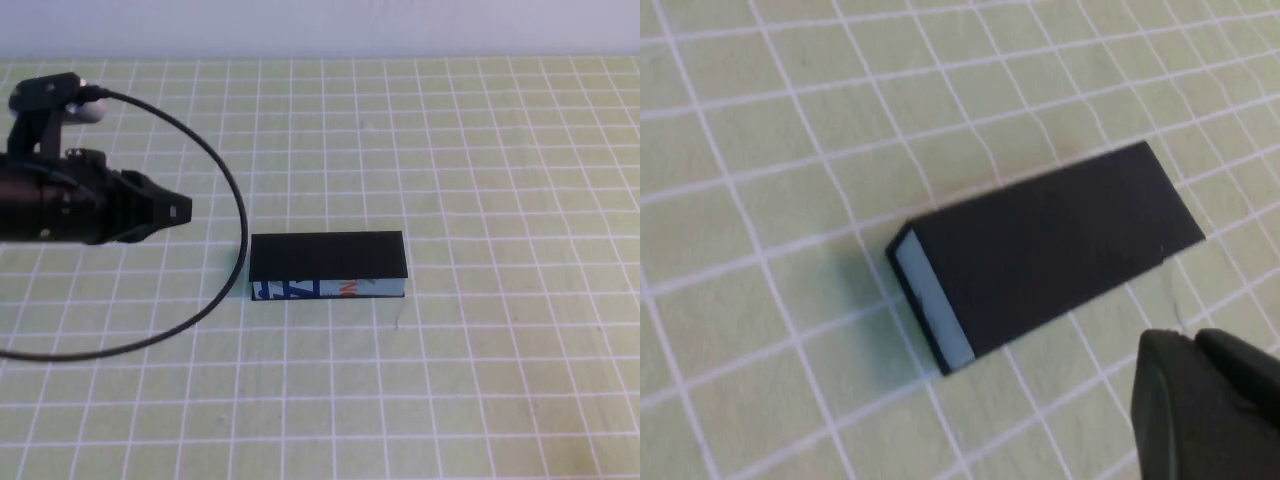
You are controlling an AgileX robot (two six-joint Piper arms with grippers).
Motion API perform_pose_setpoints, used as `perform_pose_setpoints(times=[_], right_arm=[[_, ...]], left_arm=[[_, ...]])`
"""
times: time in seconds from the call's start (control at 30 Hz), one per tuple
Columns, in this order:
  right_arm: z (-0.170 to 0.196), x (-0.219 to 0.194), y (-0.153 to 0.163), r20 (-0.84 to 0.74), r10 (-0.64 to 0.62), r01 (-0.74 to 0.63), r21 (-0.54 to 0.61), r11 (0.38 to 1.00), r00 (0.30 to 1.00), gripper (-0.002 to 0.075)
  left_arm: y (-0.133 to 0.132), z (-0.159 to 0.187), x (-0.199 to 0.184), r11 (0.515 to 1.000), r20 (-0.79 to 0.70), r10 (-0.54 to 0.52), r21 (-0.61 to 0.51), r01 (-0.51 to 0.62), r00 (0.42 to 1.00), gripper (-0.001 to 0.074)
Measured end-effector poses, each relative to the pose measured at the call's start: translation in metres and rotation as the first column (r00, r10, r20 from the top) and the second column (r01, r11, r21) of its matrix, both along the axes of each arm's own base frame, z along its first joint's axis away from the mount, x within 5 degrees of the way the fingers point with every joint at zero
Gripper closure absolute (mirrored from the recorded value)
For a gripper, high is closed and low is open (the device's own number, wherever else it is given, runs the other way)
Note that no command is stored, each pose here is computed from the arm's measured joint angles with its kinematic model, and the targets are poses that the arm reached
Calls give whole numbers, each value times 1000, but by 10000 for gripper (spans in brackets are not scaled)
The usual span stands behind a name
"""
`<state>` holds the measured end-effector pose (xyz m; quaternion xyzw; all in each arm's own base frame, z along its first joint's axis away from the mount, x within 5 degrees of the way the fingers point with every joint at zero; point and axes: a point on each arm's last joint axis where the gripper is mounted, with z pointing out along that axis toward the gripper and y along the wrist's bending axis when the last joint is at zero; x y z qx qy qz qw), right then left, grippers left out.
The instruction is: Take glasses out of glasses case
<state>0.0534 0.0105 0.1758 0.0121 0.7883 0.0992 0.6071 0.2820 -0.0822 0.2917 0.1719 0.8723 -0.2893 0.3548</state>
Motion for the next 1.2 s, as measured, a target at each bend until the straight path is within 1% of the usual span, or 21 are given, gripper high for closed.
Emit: perform_pose_setpoints(times=[0.3,0.47,0.57,0.67,0.83,1.0,1.1,1.2], right_arm=[[0,0,0,0,0,0,0,1000,1000,743],[0,0,0,0,0,0,0,1000,1000,743],[0,0,0,0,0,0,0,1000,1000,743],[0,0,0,0,0,0,0,1000,1000,743],[0,0,0,0,0,0,0,1000,1000,743],[0,0,0,4,-1,1,7,1000,1000,743],[4,1,1,34,-8,5,71,997,999,743],[12,2,1,96,-37,16,216,976,995,743]], left_arm=[[-15,-33,80,998,-16,-63,-20,63,998,739],[-37,-55,109,993,-38,-119,-24,119,992,739],[-49,-69,123,989,-51,-144,-24,143,988,739],[-55,-80,135,988,-61,-154,-27,153,986,739],[-59,-103,149,989,-101,-148,-36,145,984,739],[-61,-125,153,989,-147,-145,-37,141,978,739],[-62,-135,154,989,-171,-144,-40,139,975,739],[-62,-143,154,990,-192,-141,-41,136,971,739]])
